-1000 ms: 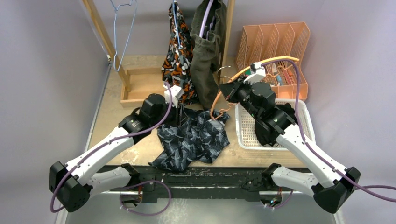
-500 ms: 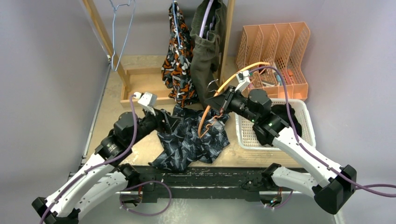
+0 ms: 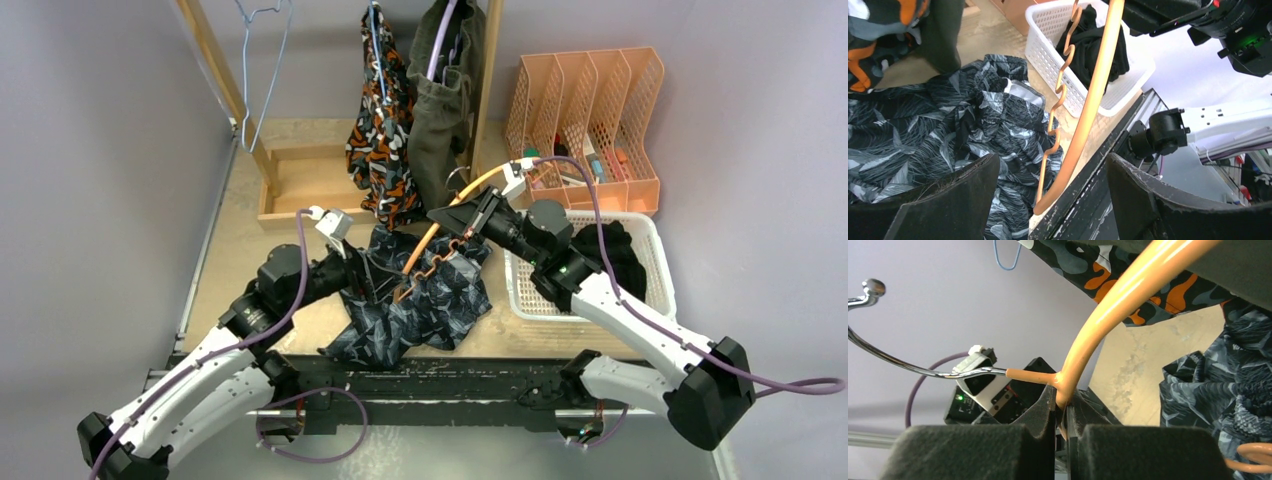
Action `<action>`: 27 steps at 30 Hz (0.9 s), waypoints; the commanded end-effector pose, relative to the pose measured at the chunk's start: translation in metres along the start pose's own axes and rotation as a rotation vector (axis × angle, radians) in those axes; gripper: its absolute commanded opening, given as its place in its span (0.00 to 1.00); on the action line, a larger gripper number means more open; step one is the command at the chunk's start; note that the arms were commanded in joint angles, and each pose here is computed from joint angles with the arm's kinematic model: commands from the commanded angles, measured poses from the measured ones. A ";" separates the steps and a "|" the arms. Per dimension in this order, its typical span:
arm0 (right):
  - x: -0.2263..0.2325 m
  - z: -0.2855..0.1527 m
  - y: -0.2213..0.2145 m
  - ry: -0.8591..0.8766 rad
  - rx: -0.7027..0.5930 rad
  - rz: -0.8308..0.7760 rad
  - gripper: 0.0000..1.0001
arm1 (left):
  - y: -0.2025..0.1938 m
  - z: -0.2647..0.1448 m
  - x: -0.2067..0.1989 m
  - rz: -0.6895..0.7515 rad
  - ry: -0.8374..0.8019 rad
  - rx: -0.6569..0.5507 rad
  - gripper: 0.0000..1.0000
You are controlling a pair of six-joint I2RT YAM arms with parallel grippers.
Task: Remove the shorts from the hanger
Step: Place the hanger on the clothes rod.
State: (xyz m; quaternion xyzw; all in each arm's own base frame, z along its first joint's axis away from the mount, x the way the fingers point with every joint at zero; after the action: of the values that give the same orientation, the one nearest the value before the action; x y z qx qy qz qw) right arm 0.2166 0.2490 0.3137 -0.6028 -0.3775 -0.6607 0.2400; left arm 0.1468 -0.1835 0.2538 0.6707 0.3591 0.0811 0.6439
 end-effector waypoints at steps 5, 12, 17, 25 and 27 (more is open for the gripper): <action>0.030 0.001 0.005 0.160 -0.024 0.100 0.00 | -0.008 0.007 -0.009 0.018 -0.119 0.052 0.78; 0.034 0.005 0.001 0.178 0.024 0.131 0.00 | -0.019 0.014 0.008 0.063 -0.018 0.150 0.73; 0.033 0.006 0.001 0.193 0.034 0.146 0.00 | -0.016 0.022 0.007 0.054 -0.040 0.159 0.61; 0.022 0.007 -0.004 0.196 0.057 0.187 0.00 | -0.008 0.030 0.003 0.037 -0.072 0.108 0.57; 0.023 0.008 -0.004 0.198 0.062 0.181 0.00 | -0.008 0.031 0.006 0.053 -0.056 0.128 0.57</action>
State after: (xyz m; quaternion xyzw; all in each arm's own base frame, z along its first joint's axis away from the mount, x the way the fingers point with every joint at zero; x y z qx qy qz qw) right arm 0.2248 0.2586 0.3064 -0.6137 -0.3158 -0.6515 0.3151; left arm 0.1551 -0.2000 0.2155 0.7397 0.3484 0.0321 0.5749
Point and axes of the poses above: each gripper's point midway between its finger pads, its own z axis out along the fingers, its own x axis along the line the jaws close on, y = z × x, the point moved 6 cm from there along -z, back along the fingers, and after that the axes turned 12 degrees about z, right-handed, at the moved point
